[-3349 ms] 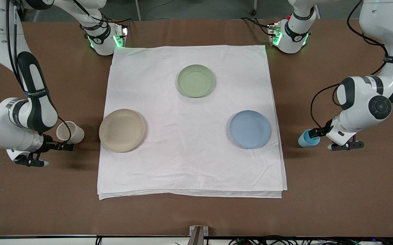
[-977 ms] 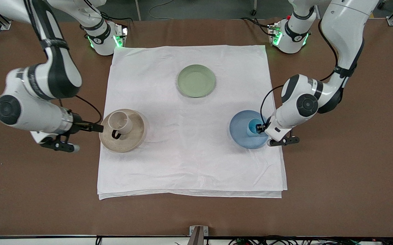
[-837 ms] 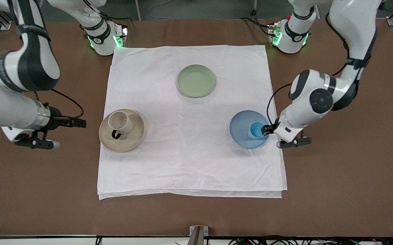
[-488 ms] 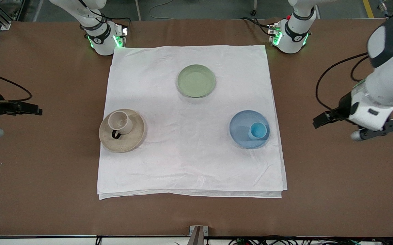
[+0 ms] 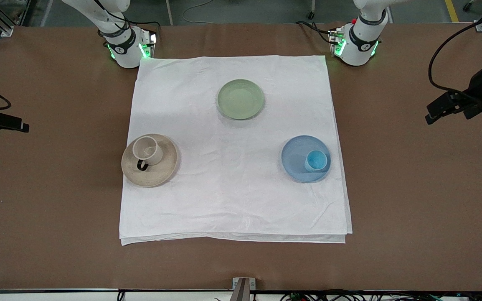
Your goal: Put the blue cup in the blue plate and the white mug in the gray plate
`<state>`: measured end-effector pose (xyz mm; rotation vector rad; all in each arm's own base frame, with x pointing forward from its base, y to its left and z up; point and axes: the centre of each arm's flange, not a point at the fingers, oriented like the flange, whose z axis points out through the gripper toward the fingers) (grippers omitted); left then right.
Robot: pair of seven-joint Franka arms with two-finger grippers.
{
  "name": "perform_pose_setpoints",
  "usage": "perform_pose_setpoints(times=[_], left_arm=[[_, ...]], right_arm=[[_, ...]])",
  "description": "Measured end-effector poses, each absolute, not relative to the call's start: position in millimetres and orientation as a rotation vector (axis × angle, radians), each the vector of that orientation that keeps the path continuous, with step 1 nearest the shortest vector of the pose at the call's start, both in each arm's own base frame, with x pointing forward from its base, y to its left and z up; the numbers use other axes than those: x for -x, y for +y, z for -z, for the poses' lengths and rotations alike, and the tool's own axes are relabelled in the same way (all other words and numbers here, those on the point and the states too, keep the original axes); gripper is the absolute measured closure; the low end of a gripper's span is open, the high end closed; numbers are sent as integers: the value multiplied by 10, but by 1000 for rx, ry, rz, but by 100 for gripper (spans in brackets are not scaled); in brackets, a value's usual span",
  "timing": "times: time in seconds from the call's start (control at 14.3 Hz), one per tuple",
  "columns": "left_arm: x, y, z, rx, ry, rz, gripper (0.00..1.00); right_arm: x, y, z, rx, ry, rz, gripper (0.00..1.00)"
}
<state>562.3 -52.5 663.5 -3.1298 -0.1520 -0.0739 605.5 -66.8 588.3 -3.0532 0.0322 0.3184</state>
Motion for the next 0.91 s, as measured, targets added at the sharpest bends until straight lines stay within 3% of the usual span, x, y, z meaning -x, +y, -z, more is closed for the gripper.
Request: perform_pose_setpoints(times=[0.42,0.91], left_arm=[[-5104,-674,-6746,3106,-88,39,0],[-4978,-617,-6645,3118,12,-5,0]], right_arm=[[-6002,-299,-5953,3141,-39,-286,0],[-5365,-358,-6115,3153,-9,-202,0]])
